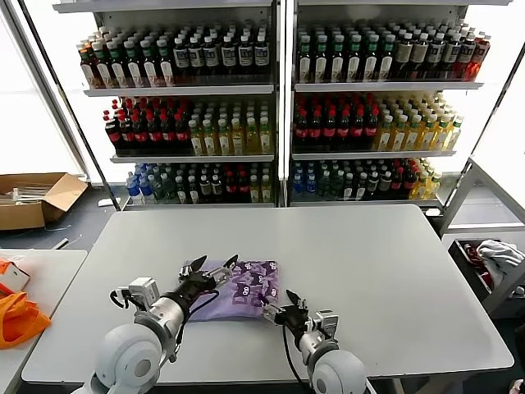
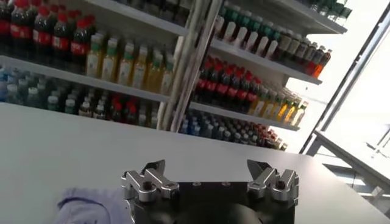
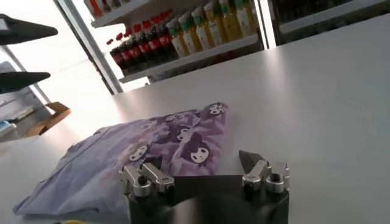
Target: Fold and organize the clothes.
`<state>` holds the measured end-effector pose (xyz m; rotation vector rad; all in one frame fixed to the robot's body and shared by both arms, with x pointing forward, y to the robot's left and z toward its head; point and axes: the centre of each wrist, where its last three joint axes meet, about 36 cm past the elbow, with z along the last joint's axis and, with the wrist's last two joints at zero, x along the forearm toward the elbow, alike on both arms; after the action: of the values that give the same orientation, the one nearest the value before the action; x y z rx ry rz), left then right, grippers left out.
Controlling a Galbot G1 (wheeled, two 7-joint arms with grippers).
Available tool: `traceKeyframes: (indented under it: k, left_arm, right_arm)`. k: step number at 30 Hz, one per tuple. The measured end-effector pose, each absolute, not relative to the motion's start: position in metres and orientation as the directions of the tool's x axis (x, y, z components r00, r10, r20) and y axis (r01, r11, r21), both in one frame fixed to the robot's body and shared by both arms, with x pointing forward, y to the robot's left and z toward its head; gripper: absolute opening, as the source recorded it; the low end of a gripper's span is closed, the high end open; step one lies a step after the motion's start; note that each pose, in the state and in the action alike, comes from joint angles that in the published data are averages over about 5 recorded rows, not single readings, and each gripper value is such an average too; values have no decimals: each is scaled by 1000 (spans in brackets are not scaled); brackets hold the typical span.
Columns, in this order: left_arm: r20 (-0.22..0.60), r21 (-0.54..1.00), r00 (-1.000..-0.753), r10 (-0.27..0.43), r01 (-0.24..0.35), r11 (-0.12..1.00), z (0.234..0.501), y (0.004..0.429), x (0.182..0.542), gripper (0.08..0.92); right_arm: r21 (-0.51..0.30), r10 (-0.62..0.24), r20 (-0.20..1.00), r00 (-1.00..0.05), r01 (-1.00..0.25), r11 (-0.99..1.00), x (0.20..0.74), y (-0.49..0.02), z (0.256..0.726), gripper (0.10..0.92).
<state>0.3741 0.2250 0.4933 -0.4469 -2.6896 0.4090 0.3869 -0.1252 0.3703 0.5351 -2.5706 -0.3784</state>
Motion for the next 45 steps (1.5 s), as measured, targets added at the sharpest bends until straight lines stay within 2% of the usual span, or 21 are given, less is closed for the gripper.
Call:
traceKeyframes:
  k: [12, 21, 24, 29, 35, 38, 45]
  left_arm:
    - [323, -332, -894, 312, 201, 922, 496, 252, 351, 823]
    - [322, -342, -904, 283, 168, 925, 492, 264, 344, 823]
    - [319, -348, -907, 274, 156, 924, 490, 269, 342, 823]
    - [313, -349, -913, 261, 145, 926, 489, 279, 339, 822]
    - [315, -353, -915, 252, 133, 926, 487, 283, 337, 823]
    - [311, -358, -917, 249, 130, 924, 486, 283, 336, 822]
    - [307, -377, -919, 250, 124, 918, 485, 280, 332, 823]
  right_arm:
    - [365, -437, 414, -798, -294, 883, 397, -110, 363, 429]
    - [401, -465, 424, -777, -299, 866, 399, -136, 375, 178]
    - [411, -469, 434, -769, -294, 863, 401, -150, 379, 141]
    - [412, -465, 442, -767, -287, 865, 401, -179, 387, 139]
    - [369, -439, 454, -775, -284, 885, 398, -221, 397, 144]
    - [342, -427, 449, -785, -291, 894, 396, -232, 404, 191]
    - [226, -373, 416, -829, -303, 926, 390, -255, 424, 377]
